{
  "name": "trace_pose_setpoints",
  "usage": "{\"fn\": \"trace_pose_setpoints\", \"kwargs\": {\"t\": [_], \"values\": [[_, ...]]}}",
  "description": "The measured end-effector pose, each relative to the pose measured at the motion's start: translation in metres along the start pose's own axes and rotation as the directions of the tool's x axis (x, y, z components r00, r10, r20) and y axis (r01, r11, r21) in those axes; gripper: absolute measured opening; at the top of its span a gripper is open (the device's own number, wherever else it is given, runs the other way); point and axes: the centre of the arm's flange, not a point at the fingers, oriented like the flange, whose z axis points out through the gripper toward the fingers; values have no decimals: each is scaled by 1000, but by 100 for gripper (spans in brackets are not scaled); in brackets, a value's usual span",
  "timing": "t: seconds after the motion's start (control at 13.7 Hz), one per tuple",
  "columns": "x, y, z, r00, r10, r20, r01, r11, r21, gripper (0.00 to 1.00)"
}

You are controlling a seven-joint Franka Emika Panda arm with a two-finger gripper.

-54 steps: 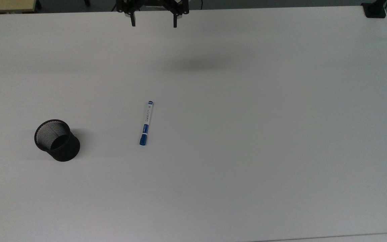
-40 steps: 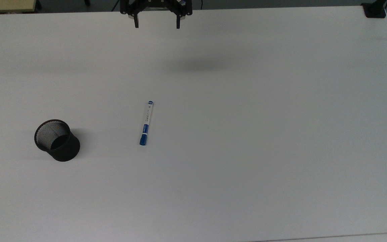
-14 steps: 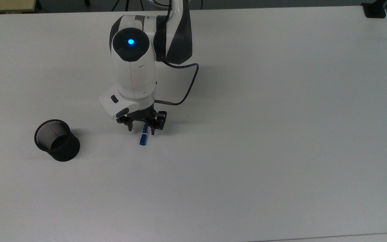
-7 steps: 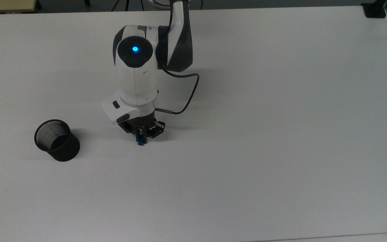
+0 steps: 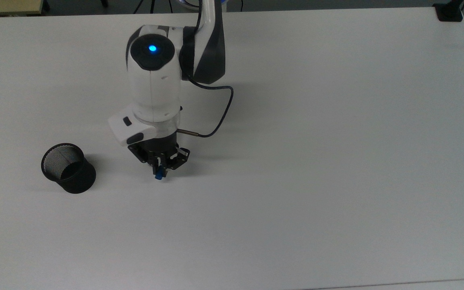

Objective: Insert the marker
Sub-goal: 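Lift the marker and carry it toward the black mesh cup, then tilt the marker and lower it into the mesh cup opening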

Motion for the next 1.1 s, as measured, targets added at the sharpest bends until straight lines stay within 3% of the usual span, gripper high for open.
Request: {"fn": "trace_pose_setpoints", "kwargs": {"t": [0.15, 0.37, 0.44, 0.66, 0.88, 1.1], "values": [[27, 45, -52, 994, 54, -93, -54, 999, -6, 19], [43, 101, -99, 980, 76, -183, -80, 997, -19, 19], [50, 118, -112, 964, 84, -254, -92, 996, -17, 19], [59, 145, -123, 913, 106, -395, -118, 993, -8, 19], [62, 170, -110, 876, 124, -466, -145, 989, -8, 19], [61, 183, -89, 864, 132, -486, -157, 988, -10, 19]]}}
